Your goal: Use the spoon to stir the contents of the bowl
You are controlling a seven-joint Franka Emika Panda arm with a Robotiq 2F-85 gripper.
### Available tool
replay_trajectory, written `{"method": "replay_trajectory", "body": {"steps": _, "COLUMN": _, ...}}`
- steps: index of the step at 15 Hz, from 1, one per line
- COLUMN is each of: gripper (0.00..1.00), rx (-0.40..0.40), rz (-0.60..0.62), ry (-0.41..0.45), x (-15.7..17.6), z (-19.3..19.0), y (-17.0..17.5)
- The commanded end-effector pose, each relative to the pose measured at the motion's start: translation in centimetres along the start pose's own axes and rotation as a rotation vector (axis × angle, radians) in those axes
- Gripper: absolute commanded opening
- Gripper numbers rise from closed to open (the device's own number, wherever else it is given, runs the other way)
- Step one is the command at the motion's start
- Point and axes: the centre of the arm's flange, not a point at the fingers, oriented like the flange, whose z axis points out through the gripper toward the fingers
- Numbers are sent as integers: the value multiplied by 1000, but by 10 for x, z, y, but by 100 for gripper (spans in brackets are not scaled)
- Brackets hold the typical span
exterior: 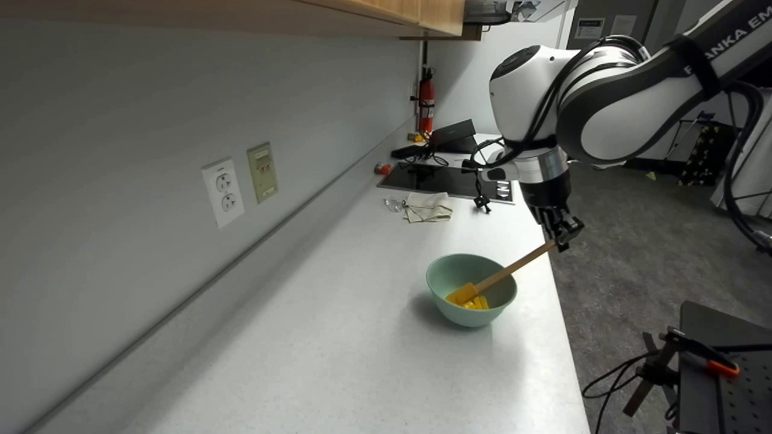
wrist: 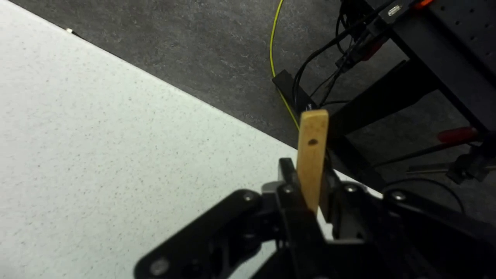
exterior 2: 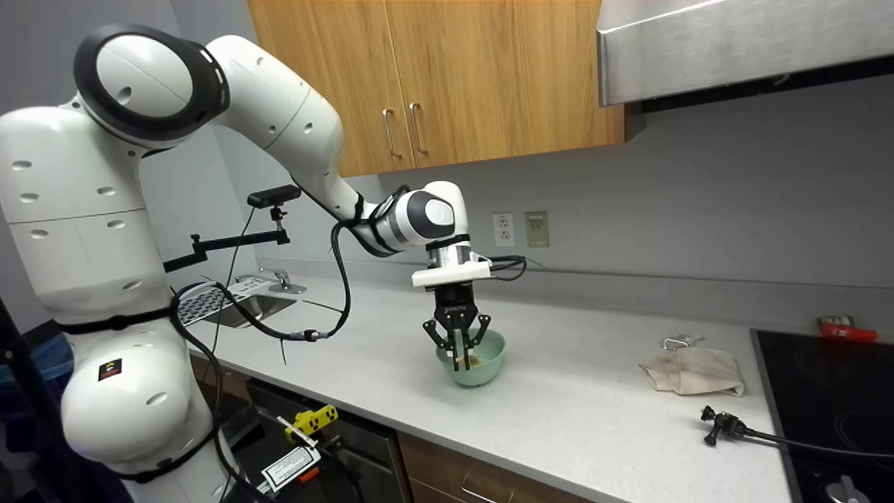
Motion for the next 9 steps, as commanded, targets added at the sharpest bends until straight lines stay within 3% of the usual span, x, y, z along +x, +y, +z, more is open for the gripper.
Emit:
{"method": "replay_trajectory", "body": {"steps": 1, "gripper": 4, "rx": -91, "rz": -27, "ry": -22, "x": -6, "z": -42, "y": -8}}
{"method": "replay_trajectory", "body": {"steps": 5, "gripper": 4, "rx": -176, "rz": -58, "ry": -89, "x": 6, "z": -65, "y": -9}}
{"method": "replay_trajectory", "body": {"steps": 9, "gripper": 4, "rx": -249, "rz": -106, "ry": -237, "x": 18, "z": -56, "y": -12}}
